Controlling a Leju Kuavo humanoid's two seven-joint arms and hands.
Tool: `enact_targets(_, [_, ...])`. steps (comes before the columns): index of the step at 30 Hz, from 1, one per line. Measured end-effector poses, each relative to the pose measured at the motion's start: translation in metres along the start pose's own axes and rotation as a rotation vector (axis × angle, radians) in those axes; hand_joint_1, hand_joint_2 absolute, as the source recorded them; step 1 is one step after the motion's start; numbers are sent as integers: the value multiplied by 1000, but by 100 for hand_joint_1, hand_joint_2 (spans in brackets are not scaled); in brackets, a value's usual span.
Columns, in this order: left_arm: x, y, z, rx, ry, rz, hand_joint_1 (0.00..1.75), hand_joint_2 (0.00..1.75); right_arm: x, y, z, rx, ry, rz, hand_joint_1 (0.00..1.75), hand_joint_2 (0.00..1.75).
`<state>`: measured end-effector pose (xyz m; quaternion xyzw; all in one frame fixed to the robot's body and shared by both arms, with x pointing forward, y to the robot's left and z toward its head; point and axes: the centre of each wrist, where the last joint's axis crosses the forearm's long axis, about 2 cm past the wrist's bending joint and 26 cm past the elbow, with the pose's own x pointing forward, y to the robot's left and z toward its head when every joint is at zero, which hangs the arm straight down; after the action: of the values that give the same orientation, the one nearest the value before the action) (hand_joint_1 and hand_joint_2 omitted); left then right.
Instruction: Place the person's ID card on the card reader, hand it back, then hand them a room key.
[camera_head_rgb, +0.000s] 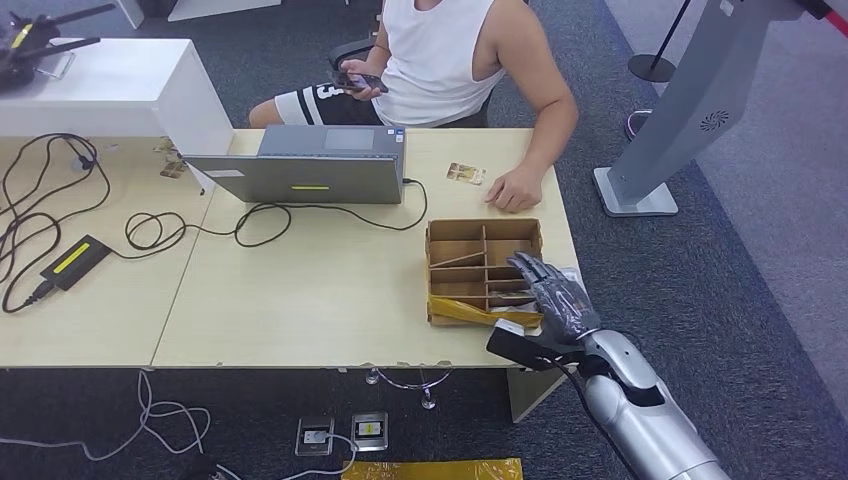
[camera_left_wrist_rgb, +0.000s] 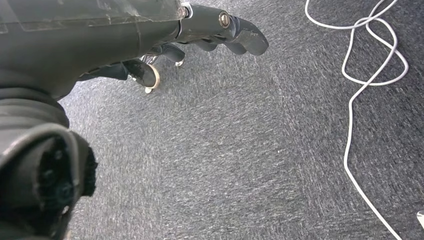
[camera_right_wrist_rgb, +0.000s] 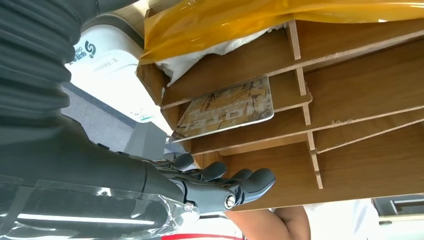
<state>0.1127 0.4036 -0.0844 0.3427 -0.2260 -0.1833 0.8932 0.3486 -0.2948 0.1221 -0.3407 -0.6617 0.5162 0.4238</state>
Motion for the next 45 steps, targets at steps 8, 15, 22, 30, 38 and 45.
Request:
enact_targets(8, [0, -1, 0, -1, 2, 1, 0, 0, 2, 2, -3, 3, -7, -36, 175, 175])
enact_targets(15, [1, -2, 1, -3, 1, 2, 0, 0, 1, -1, -9, -8, -8, -50, 171, 175])
enact_targets(22, [1, -2, 1, -5, -1, -1, 0, 0, 1, -2, -12, -16, -4, -57, 164, 175])
enact_targets(30, [3, -3, 1, -5, -6, -4, 0, 0, 2, 0, -14, -24, 4, -70, 173, 175])
enact_targets(38, [3, -3, 1, -3, -6, -4, 0, 0, 1, -5, -21, -59, 6, -67, 174, 175])
enact_targets(45, [3, -3, 1, -2, -6, -4, 0, 0, -5, -39, -45, -169, -13, -56, 173, 175])
